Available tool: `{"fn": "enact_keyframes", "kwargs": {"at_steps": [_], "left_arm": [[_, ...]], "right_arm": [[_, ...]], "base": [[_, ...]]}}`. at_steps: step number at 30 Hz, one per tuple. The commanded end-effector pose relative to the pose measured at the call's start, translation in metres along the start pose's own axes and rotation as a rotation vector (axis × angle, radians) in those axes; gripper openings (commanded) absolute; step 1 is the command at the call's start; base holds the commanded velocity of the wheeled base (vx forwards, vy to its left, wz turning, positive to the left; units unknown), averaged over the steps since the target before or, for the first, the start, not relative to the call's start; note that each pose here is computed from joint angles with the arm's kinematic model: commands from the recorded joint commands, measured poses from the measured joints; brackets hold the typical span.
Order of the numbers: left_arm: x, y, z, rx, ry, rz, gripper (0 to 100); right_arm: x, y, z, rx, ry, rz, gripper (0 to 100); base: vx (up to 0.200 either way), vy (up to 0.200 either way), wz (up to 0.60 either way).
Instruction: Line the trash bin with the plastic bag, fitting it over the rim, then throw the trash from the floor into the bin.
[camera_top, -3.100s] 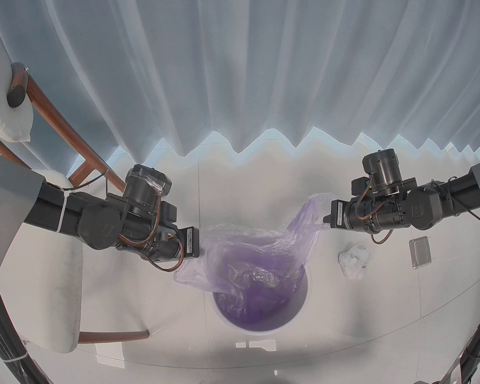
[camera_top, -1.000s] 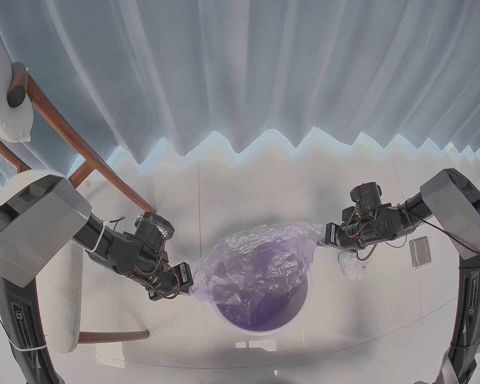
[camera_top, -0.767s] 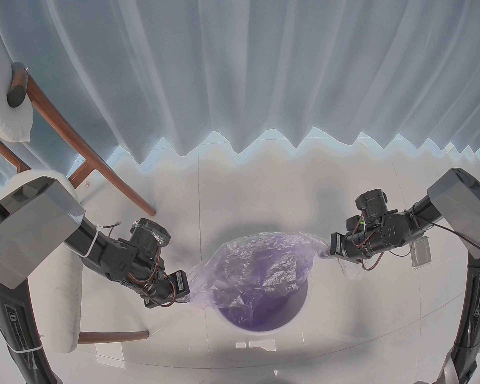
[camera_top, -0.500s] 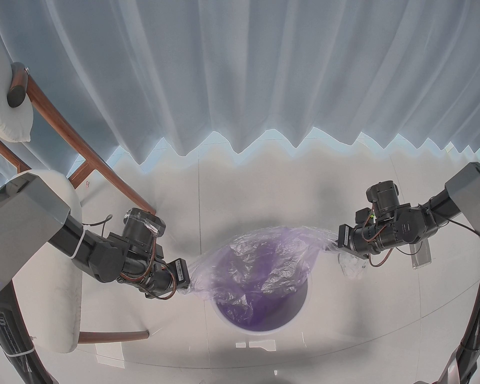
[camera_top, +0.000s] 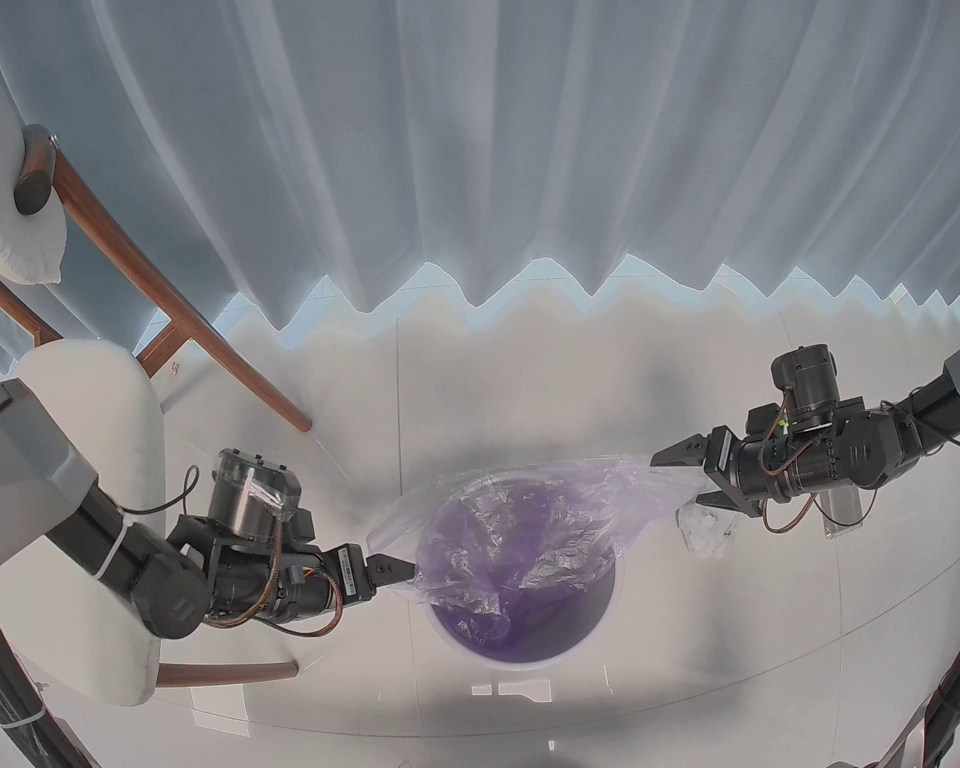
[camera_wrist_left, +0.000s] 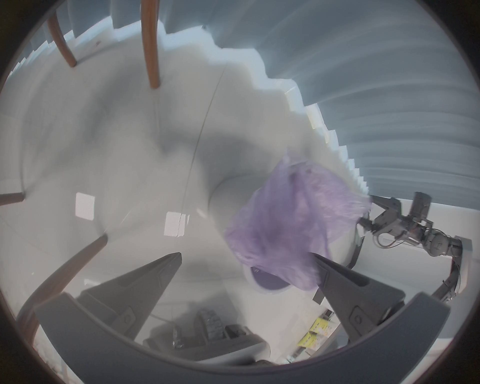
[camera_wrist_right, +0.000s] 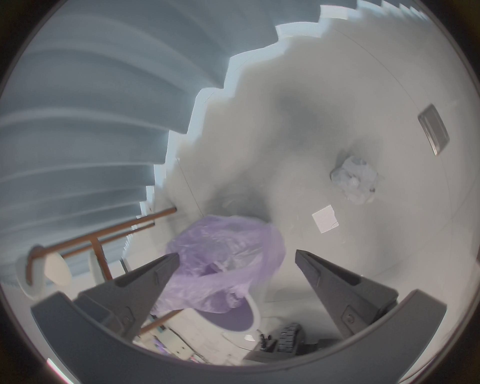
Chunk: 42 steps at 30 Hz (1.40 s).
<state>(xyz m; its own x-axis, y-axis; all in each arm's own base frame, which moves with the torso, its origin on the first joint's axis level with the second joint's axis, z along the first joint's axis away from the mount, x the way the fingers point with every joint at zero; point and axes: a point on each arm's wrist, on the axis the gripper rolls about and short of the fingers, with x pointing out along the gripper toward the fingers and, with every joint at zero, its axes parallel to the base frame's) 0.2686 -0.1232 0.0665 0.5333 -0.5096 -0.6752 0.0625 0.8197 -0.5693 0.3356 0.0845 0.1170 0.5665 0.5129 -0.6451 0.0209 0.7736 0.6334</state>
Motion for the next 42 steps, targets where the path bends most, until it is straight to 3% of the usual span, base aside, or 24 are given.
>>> {"fn": "enact_keyframes", "kwargs": {"at_steps": [1,3,5,6,7,18,22,27,35,36,42], "left_arm": [[-0.042,0.002,-0.019,0.026,-0.133,-0.093,100],[-0.063,-0.003,-0.022,0.006,-0.211,-0.161,100],[-0.068,-0.005,-0.023,-0.003,-0.23,-0.179,100],[-0.099,-0.013,-0.026,-0.045,-0.316,-0.275,100],[-0.109,-0.015,-0.027,-0.054,-0.35,-0.305,100],[-0.188,-0.008,-0.059,-0.018,-0.567,-0.449,100],[-0.2,-0.009,-0.06,-0.004,-0.628,-0.466,100],[-0.203,-0.005,-0.064,-0.012,-0.63,-0.43,100],[-0.205,-0.001,-0.062,0.026,-0.664,-0.388,100],[-0.202,0.0,-0.063,0.053,-0.655,-0.364,100],[-0.187,0.0,-0.069,0.137,-0.513,-0.309,100]], "right_arm": [[-0.033,0.021,-0.001,0.144,-0.056,0.066,100],[-0.034,0.027,-0.004,0.199,-0.048,0.078,100],[-0.033,0.028,-0.005,0.208,-0.044,0.078,100],[-0.031,0.032,-0.011,0.243,-0.016,0.071,100],[-0.03,0.033,-0.013,0.252,-0.001,0.06,100],[-0.005,0.061,-0.019,0.385,0.104,-0.058,100],[0.023,0.06,-0.012,0.472,0.078,-0.116,100],[0.044,0.061,-0.004,0.582,0.068,-0.124,100],[0.056,0.06,0.0,0.59,0.051,-0.139,100],[0.052,0.065,-0.005,0.581,0.064,-0.142,0],[0.014,0.086,-0.031,0.473,0.125,-0.157,0]], "base": [[0.0,0.0,0.0],[0.0,0.0,0.0],[0.0,0.0,0.0],[0.0,0.0,0.0],[0.0,0.0,0.0],[0.0,0.0,0.0],[0.0,0.0,0.0],[0.0,0.0,0.0],[0.0,0.0,0.0],[0.0,0.0,0.0],[0.0,0.0,0.0]]}}
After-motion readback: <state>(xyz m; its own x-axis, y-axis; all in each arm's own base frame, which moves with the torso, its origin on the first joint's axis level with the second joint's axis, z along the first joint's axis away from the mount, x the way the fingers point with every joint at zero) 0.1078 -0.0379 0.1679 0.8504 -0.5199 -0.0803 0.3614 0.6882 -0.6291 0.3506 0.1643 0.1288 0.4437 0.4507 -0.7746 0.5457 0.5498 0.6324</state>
